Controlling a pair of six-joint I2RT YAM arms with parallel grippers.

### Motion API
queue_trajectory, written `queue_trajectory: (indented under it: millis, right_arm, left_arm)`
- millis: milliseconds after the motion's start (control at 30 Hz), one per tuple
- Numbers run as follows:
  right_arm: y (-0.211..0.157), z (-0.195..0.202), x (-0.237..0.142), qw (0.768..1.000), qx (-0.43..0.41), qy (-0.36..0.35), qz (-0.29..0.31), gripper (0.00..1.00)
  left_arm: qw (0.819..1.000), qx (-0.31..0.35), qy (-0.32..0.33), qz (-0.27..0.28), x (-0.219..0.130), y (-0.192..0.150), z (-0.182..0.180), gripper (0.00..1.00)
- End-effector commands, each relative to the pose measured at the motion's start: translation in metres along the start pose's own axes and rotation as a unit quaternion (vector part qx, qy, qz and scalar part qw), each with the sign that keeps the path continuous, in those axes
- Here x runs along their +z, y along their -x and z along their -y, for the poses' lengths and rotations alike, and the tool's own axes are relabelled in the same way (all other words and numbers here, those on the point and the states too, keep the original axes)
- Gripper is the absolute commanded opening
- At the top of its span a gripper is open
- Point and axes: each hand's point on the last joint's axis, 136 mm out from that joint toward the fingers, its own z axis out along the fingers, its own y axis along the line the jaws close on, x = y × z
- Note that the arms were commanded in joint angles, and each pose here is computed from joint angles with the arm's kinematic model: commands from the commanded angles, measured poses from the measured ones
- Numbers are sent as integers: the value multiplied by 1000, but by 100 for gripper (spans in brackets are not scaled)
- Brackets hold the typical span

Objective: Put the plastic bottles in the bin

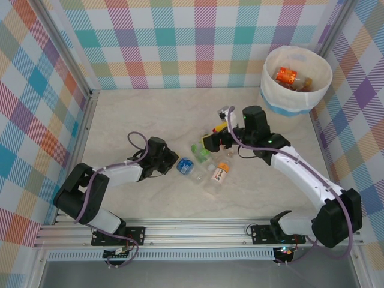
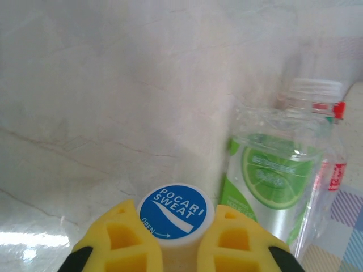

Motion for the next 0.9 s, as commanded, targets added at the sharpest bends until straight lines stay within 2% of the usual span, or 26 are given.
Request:
queue_trajectory:
  millis: [0, 100, 267, 600, 700, 867]
  right_arm:
    - [-18, -9, 25, 999, -14, 5, -49, 100]
    - [-26, -19, 45, 997, -25, 17, -73, 100]
    - [-36, -25, 74, 994, -29, 31, -104, 100]
    - [-49, -29, 95, 988, -33, 44, -147, 100]
    - [-51, -26, 95, 988, -26, 37, -150, 88]
    - [-45, -26, 91, 990, -31, 30, -136, 59]
  left_arm:
    - [992, 96, -73, 31, -27, 18, 57, 0]
    - [982, 141, -120, 32, -45, 16, 88, 0]
    - [969, 169, -179, 39, -69, 15, 120, 0]
    - [946, 217, -237, 42, -95, 11, 155, 0]
    - [940, 230, -249, 39, -100, 8, 162, 0]
    - [940, 231, -249, 34, -99, 7, 164, 0]
